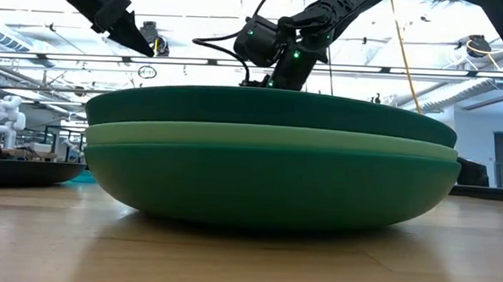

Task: Stack plastic plates
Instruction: Stack the purple plate on top of the dark green plate

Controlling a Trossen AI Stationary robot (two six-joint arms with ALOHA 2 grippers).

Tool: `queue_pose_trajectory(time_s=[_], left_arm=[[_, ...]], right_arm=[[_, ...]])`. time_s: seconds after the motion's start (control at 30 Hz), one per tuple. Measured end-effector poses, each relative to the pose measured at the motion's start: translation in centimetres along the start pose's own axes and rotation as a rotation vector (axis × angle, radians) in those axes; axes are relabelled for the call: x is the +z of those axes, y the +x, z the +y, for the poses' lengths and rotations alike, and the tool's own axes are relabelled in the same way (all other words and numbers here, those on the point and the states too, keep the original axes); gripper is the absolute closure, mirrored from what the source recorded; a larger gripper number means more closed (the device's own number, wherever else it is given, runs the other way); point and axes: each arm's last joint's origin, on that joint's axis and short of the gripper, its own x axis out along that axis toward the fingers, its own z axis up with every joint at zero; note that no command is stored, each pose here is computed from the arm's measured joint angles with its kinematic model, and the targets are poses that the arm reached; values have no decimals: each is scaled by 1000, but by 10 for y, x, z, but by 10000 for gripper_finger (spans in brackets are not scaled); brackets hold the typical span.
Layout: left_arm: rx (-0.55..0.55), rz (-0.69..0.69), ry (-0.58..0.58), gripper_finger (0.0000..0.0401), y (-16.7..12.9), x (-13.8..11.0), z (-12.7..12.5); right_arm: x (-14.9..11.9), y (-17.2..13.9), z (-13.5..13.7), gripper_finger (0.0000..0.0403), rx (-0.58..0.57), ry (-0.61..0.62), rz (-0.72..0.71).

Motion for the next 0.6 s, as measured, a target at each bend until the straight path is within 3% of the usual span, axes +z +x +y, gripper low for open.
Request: queue_pose_trajectory(time_s=[0.37, 0.6], left_arm=[[0, -2, -1, 332, 0, 0, 0], [-1, -3, -2, 332, 0, 0, 0]], right_arm=[[-18, 6, 12, 229, -10, -23, 41], [-33, 30, 13, 231, -54, -25, 70]])
